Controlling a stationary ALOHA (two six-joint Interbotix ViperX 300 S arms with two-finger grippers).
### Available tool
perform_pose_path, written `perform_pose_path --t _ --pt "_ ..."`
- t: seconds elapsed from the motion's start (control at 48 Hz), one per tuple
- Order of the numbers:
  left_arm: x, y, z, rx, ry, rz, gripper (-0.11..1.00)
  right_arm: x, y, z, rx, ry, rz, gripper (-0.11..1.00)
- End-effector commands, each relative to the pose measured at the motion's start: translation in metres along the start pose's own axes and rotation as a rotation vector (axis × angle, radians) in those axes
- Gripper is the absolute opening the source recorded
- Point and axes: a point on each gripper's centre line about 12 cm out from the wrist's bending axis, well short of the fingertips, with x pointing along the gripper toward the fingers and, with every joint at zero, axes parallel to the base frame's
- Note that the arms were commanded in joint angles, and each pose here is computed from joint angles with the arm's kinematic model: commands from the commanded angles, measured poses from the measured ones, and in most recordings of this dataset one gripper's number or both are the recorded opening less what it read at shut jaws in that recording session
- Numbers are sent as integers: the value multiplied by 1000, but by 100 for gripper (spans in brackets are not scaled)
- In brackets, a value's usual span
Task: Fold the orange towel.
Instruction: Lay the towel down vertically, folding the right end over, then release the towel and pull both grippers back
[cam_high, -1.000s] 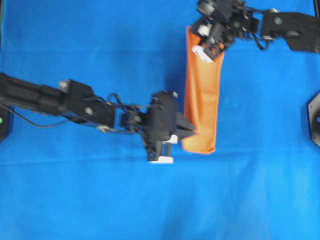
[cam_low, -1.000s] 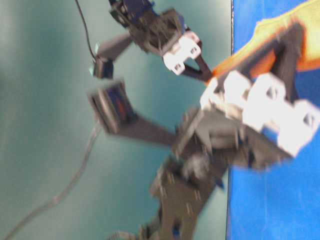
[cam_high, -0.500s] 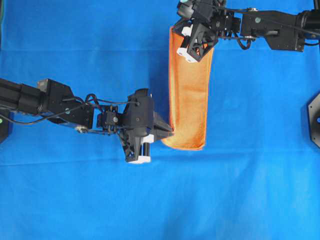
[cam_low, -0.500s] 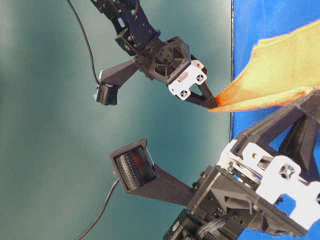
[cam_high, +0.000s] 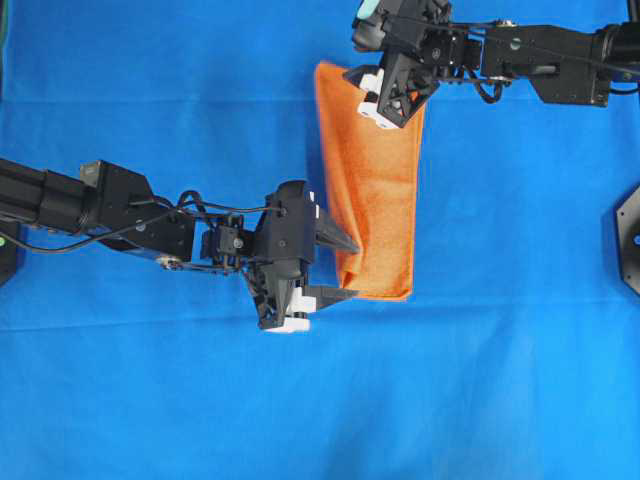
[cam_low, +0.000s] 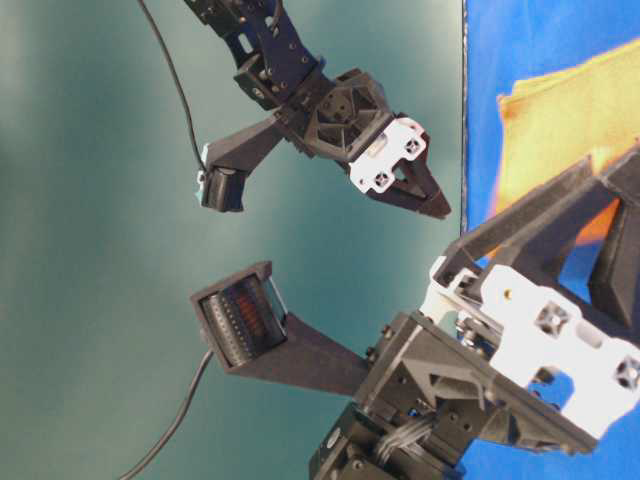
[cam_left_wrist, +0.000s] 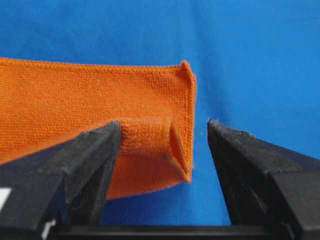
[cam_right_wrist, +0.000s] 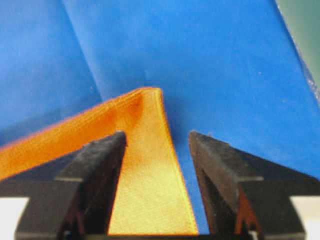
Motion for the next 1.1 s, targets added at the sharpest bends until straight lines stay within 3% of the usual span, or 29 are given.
perform_pose_path --t 0.0,0.25,0.417,0.563,0.813,1.084 --pt "-10 1 20 1 -37 2 62 -11 -2 14 -9 -44 -5 57" --pt "-58 7 48 1 5 13 63 -45 0 25 -17 -106 -7 53" --pt "-103 21 60 -16 -44 45 62 -80 13 17 -20 -146 20 53" --pt "-132 42 48 -45 -98 103 62 -116 32 -1 -14 -190 75 53" --pt "-178 62 29 -68 -234 179 62 -173 57 -32 54 -321 204 53" --pt "-195 68 16 -82 -274 211 62 -189 61 -54 99 -383 261 53"
